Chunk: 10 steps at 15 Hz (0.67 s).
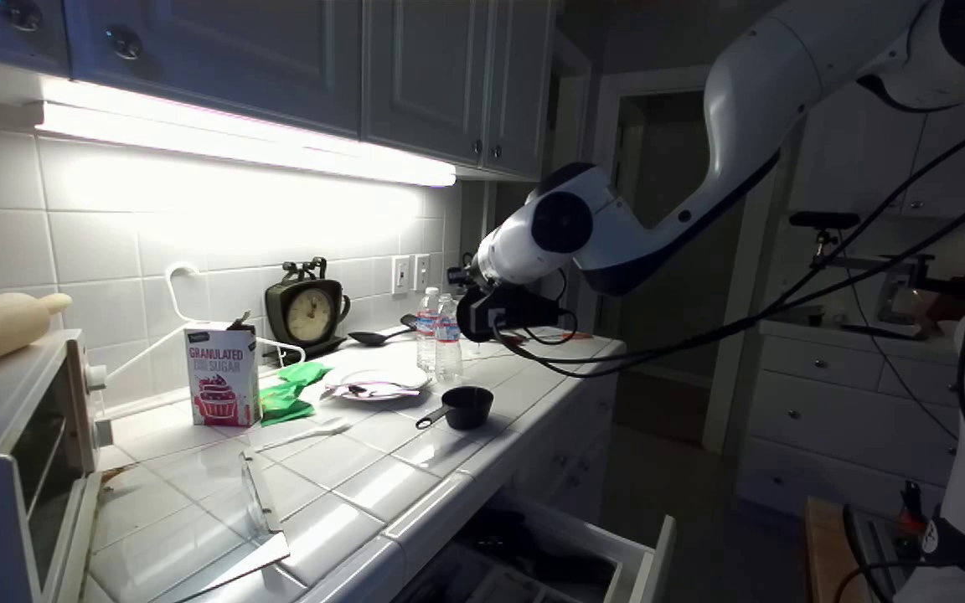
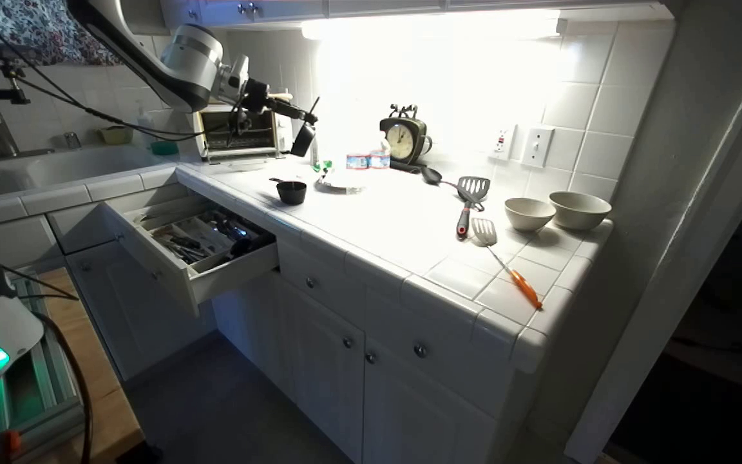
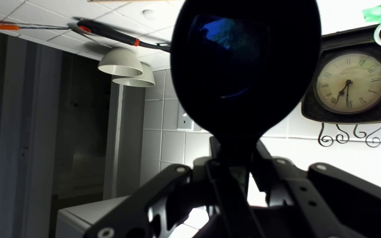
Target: Move the objects from the black scop on the right into the scoop on the left
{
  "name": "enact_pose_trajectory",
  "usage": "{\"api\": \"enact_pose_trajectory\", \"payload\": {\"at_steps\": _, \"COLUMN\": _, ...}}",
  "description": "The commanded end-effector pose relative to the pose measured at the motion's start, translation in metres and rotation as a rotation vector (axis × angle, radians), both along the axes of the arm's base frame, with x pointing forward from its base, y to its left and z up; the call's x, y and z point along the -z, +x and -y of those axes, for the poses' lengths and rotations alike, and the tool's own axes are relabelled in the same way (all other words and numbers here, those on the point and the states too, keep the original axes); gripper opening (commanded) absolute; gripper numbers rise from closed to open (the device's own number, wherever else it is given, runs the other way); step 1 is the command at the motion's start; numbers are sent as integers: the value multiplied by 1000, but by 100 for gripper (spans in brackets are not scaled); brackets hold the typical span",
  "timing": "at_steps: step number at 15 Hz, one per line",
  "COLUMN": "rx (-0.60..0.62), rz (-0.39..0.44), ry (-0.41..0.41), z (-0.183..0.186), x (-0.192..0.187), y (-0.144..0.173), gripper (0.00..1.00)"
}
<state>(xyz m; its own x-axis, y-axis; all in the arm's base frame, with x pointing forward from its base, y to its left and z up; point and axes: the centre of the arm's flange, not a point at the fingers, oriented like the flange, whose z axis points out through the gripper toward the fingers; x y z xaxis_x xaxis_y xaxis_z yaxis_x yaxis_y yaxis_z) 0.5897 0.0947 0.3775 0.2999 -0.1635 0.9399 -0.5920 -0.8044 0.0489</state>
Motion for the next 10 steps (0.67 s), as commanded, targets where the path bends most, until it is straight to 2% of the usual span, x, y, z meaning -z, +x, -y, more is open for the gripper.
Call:
{"api": "enact_pose_trajectory", "payload": {"at_steps": 1, "rx": -15, "rz": 33, "ry": -19, "z": -1, "x": 1, "y": -16, "gripper": 6}}
{"api": "enact_pose_trajectory", "payload": {"at_steps": 10, "rx": -37, "rz": 39, "ry": -51, "z": -5, "x": 8, "y": -22, "gripper": 6}}
